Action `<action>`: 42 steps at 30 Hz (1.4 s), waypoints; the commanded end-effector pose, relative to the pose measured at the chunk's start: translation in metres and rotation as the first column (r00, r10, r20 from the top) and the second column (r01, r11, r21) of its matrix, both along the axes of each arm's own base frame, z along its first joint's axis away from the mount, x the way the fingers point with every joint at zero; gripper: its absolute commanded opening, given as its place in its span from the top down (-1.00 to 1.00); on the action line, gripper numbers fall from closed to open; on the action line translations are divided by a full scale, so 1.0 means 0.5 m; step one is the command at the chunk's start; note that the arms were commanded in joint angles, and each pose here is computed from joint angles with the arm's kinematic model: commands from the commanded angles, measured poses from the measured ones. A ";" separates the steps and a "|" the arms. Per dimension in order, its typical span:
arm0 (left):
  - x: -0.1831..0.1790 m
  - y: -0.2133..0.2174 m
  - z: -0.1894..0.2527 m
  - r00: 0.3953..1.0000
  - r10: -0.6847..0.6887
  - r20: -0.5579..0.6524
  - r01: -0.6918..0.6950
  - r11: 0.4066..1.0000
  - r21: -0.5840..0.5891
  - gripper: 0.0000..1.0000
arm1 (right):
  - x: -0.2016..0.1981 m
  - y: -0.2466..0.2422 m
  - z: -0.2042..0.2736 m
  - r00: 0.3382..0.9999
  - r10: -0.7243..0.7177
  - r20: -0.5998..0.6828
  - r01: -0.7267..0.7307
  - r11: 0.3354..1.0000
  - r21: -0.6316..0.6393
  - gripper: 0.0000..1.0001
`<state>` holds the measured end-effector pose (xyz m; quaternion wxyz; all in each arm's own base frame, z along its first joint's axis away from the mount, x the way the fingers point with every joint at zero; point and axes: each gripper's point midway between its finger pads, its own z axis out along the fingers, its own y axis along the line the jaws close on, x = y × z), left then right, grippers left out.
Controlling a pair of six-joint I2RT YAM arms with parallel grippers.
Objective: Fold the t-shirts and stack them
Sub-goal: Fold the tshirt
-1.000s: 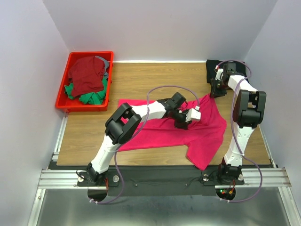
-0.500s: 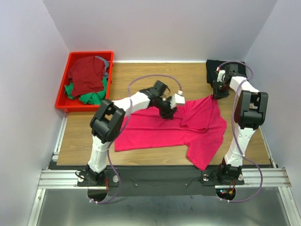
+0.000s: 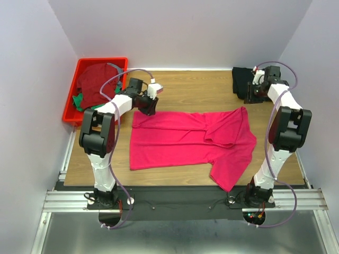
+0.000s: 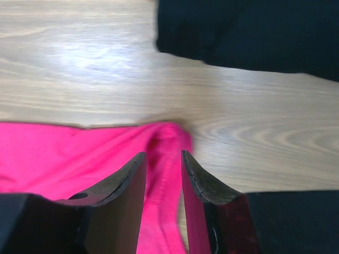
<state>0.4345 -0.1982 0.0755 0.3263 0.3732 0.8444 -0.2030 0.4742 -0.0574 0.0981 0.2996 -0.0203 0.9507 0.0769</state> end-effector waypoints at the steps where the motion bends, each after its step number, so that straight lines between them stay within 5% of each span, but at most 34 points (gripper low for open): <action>1: -0.009 0.066 0.000 0.991 0.135 -0.016 -0.134 0.989 0.056 0.23 | 0.016 0.044 0.054 0.997 0.034 0.073 -0.041 0.994 0.099 0.23; 11: 0.001 0.194 -0.091 0.937 0.341 -0.075 -0.319 0.923 0.215 0.28 | -0.014 0.051 -0.101 0.993 0.049 -0.104 -0.042 0.997 0.062 0.26; 20: 0.064 0.261 -0.126 0.889 0.449 -0.087 -0.413 0.870 0.269 0.34 | 0.069 -0.010 -0.158 0.994 -0.039 -0.105 0.033 0.998 -0.052 0.32; 29: 0.136 0.237 -0.087 0.906 0.420 -0.053 -0.405 0.895 0.187 0.29 | 0.158 0.028 -0.064 0.999 -0.010 0.043 0.006 0.997 0.073 0.21; 38: 0.120 0.217 0.077 0.938 0.339 0.073 -0.345 0.935 0.088 0.16 | 0.107 0.079 0.116 0.974 0.112 0.197 -0.135 0.984 0.111 -0.19; 42: 0.078 0.208 0.130 0.955 0.274 0.116 -0.283 0.957 0.063 0.07 | 0.051 0.088 0.138 0.964 0.197 0.178 -0.213 0.974 0.072 -0.21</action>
